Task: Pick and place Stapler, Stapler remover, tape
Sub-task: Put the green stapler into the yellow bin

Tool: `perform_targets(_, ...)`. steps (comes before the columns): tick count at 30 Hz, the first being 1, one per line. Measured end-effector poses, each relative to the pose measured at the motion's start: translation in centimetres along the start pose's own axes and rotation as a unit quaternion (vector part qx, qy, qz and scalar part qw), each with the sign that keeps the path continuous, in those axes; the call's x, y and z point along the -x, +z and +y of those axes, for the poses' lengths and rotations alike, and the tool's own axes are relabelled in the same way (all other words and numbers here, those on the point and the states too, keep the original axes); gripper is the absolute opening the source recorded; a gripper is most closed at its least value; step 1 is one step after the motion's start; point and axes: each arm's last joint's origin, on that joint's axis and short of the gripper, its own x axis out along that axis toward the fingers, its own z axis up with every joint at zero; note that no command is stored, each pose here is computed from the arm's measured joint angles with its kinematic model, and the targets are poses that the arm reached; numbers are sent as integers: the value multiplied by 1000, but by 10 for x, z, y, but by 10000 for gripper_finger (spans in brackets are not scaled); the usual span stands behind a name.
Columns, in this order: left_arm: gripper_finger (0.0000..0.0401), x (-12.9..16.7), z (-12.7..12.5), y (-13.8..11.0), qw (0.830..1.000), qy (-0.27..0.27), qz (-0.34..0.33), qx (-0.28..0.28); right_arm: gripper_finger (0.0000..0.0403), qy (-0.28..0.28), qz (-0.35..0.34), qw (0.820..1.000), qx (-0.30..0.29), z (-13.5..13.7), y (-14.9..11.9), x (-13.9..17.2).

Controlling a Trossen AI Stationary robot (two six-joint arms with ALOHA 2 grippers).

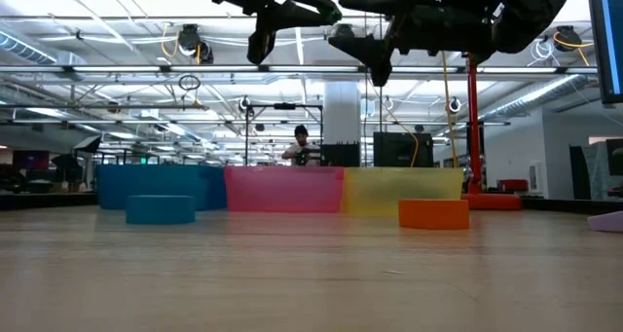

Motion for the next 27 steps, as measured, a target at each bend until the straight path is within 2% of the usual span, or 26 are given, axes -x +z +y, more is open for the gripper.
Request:
perform_targets(4,59,0,3,2,1000,2,-4,2,269,12,-16,1000,2,2,7,-8)
perform_targets(12,59,0,3,3,1000,-6,-3,4,270,6,5,1000,2,-6,8,-29)
perform_targets(17,59,0,3,2,1000,-9,5,4,268,13,11,1000,0,-6,9,-31)
perform_targets(27,64,0,3,1,1000,-6,11,1,219,14,40,998,-35,-6,6,-29)
